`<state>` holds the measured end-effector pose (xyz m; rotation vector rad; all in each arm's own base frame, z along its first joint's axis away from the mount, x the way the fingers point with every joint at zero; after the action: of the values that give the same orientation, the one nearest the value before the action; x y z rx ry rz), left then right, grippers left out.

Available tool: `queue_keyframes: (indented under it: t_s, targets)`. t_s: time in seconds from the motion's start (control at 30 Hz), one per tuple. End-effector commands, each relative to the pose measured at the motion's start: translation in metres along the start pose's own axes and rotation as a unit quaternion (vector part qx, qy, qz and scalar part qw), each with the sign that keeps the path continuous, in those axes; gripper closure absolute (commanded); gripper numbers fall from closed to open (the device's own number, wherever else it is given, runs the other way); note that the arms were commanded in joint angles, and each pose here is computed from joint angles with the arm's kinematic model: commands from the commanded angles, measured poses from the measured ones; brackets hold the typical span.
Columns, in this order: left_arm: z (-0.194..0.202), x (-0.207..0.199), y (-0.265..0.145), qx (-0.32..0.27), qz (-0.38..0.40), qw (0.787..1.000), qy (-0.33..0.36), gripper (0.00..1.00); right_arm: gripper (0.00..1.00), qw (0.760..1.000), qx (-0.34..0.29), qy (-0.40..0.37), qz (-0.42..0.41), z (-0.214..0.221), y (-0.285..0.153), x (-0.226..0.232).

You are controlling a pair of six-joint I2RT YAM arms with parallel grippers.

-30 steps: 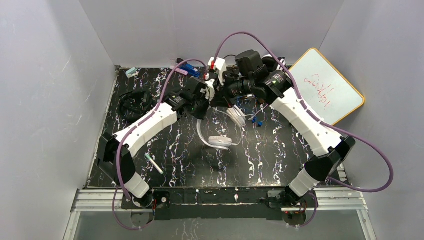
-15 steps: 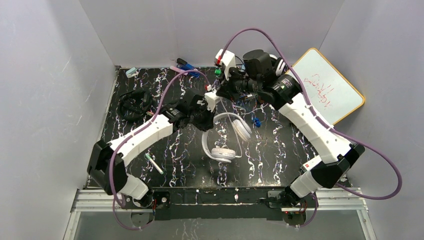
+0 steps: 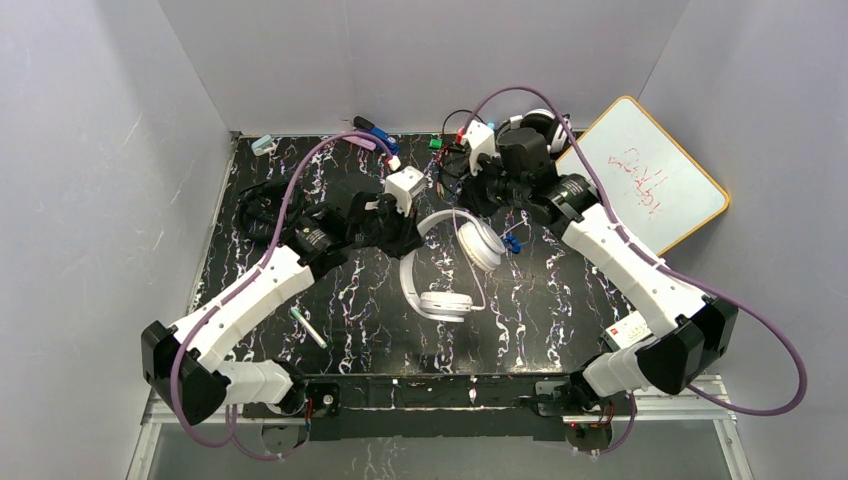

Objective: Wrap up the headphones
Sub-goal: Wrap the headphones cable around the headphones.

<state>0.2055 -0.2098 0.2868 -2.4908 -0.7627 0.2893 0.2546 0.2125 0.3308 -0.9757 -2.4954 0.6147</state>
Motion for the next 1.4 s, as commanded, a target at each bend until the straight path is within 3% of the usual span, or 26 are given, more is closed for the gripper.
queue_keyframes:
  t_s: [0.0,0.17,0.27,0.43,0.57,0.7,0.9,1.37]
  targets:
    - [-0.026,-0.009,-0.029,-0.053,0.002,0.999,-0.01,1.0,0.75,0.996,-0.085,0.017,0.014,-0.016,-0.017,-0.011]
    - [-0.044,-0.008,-0.048,-0.043,-0.029,0.998,-0.042,1.0,0.73,0.993,-0.112,0.04,-0.007,-0.003,-0.014,-0.022]
    - [-0.06,-0.009,-0.066,-0.037,-0.052,0.996,-0.06,1.0,0.64,0.988,-0.142,0.044,-0.044,0.006,-0.012,-0.024]
    - [-0.085,-0.01,-0.094,-0.05,-0.076,0.993,-0.075,1.0,0.61,0.971,-0.204,0.05,-0.116,0.017,-0.006,-0.027]
    - [-0.098,-0.011,-0.108,-0.051,-0.089,0.991,-0.087,1.0,0.43,0.957,-0.237,0.043,-0.165,0.024,0.0,-0.024]
    - [-0.109,-0.008,-0.113,-0.045,-0.109,0.988,-0.097,1.0,0.32,0.951,-0.247,0.033,-0.183,0.036,0.005,-0.025]
    - [-0.118,-0.01,-0.114,-0.052,-0.103,0.987,-0.116,1.0,0.03,0.945,-0.234,0.002,-0.227,0.059,0.02,-0.025]
    - [-0.117,-0.019,-0.106,-0.041,-0.055,0.986,-0.154,1.0,0.02,0.912,-0.23,-0.029,-0.337,0.038,0.062,-0.013]
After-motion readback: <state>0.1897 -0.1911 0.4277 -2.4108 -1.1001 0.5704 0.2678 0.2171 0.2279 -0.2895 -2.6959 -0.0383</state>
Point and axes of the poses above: each gripper's point midway between its finger pads, its own y axis out along the fingers, its own x axis along the line the jaws close on, z = x × y, the point moved 9 cm from there along -y, back along the fingers, and after that the axes turned 12 degrees about y, right-handed, at the moved point
